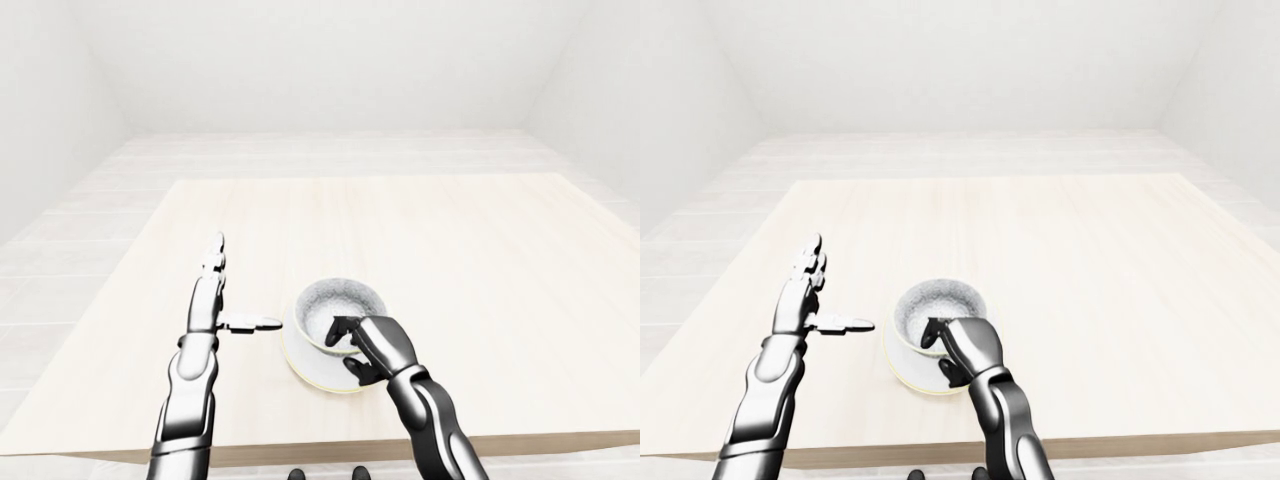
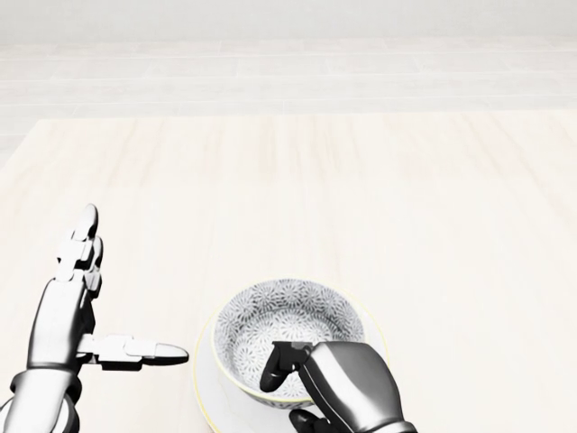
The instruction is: Put the bowl on the plate.
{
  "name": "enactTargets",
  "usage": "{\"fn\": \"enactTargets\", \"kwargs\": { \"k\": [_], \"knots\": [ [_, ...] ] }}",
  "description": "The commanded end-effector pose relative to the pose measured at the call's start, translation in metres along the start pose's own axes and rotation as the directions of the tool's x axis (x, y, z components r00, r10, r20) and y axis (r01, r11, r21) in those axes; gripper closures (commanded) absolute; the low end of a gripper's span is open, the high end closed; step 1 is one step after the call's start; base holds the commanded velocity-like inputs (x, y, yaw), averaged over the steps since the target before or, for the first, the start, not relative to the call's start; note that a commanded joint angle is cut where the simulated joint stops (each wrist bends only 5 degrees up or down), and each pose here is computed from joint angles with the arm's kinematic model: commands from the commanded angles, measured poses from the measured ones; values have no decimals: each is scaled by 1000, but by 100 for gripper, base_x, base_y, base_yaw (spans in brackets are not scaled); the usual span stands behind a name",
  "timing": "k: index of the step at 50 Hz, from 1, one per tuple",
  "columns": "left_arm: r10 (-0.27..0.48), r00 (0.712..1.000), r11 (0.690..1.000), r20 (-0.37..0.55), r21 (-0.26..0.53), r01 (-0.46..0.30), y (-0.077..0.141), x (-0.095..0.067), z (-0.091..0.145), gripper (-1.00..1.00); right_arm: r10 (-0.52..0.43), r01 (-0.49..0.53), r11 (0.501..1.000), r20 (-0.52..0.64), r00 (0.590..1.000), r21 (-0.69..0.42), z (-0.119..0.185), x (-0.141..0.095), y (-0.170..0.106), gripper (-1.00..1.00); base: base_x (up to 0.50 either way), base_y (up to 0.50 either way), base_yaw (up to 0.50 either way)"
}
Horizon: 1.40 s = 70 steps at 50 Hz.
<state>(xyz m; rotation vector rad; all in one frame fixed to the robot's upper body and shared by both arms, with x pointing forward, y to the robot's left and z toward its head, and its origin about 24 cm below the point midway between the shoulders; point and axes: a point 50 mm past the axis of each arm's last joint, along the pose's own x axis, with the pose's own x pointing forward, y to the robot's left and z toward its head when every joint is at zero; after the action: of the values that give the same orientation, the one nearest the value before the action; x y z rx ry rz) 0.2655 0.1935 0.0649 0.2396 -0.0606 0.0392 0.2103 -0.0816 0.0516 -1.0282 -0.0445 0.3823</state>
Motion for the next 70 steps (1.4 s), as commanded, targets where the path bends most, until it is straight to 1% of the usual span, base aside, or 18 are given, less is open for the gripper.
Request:
{"fn": "enactTargets", "kwargs": {
  "k": [1,8,12,18,19,23,30,35,38,45,48,70],
  "knots": [
    [-2,1000,1000,3,0,2,-1,2,1,-100,-9,9,1000,7,1000,7,1,0,-2,19,0,0,0],
    [-4,1000,1000,4,1,4,-2,4,2,-100,-12,12,1000,5,1000,8,0,1,-2,15,0,0,0],
    [-3,1000,1000,4,1,3,-1,3,2,-100,-10,10,1000,4,1000,9,0,1,-2,5,0,0,0],
    [-1,1000,1000,0,3,1,0,1,-1,-100,-7,7,1000,3,1000,7,0,1,-1,4,0,0,0],
    [0,1000,1000,0,2,0,0,0,-1,-100,-6,6,1000,3,1000,5,0,1,-1,-3,0,0,0],
    [-2,1000,1000,0,2,2,-1,1,-1,-100,-7,7,1000,4,1000,4,1,1,-1,-7,0,0,0],
    [4,1000,1000,-2,5,-4,1,-1,-3,-100,-4,4,1000,11,1000,-4,3,0,-2,-16,0,0,0],
    [3,1000,1000,-4,4,-3,1,-1,-4,-100,-10,11,1000,28,1000,-19,8,-2,-7,-16,0,0,0],
    [2,1000,1000,-3,4,-2,1,-1,-4,-100,-10,12,1000,43,999,-29,12,-1,-10,-23,0,0,0],
    [2,1000,1000,-3,4,-2,1,-1,-4,-100,-8,10,999,43,999,-34,12,-4,-11,-26,0,0,0],
    [3,1000,1000,-3,6,-3,1,-1,-3,-100,-6,7,999,46,999,-39,14,-6,-11,-33,0,0,0],
    [-2,1000,1000,-1,11,2,0,1,-2,-100,3,3,996,63,998,-94,22,-30,-20,-33,0,0,0]
  ]
}}
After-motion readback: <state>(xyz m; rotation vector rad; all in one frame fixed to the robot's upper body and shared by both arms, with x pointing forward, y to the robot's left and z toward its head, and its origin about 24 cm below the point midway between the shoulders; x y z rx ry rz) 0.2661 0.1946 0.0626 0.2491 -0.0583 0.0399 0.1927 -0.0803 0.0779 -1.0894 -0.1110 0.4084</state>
